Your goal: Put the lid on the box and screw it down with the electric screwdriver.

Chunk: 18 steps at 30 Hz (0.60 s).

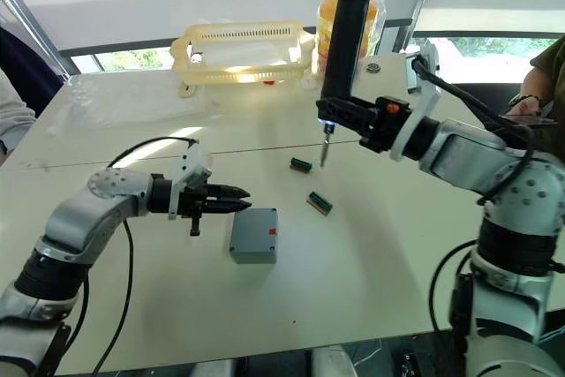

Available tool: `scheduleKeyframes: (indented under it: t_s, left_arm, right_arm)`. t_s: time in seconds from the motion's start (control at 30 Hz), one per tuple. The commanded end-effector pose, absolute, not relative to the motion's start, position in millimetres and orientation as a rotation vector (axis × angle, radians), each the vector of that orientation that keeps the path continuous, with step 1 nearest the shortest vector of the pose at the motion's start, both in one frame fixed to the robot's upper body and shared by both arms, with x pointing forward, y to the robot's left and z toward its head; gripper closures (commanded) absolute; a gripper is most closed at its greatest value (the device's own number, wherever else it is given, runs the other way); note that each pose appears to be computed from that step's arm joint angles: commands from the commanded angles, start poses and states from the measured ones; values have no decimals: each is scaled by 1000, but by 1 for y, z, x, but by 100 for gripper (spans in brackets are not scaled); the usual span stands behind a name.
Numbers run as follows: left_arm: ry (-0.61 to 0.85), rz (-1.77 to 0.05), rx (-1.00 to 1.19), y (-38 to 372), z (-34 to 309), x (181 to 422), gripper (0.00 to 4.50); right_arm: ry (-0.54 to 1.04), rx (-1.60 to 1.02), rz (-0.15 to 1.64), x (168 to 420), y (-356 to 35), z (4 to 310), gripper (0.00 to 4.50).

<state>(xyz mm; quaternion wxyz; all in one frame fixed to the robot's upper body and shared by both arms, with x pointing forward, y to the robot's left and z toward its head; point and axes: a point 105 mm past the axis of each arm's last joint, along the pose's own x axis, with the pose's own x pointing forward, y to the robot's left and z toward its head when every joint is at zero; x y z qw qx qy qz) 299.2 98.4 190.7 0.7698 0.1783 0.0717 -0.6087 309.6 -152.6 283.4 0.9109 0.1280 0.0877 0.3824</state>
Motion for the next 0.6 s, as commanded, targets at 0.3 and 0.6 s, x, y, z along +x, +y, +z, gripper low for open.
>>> scheduleKeyframes:
  t_s: [0.3, 0.6]
  left_arm:
    - [86, -1425, 564, 72, 199, 267, 356]
    - [131, -1421, 556, 67, 181, 254, 356]
  right_arm:
    - [862, 283, 502, 269, -223, 177, 276]
    - [991, 254, 406, 277, -235, 146, 276]
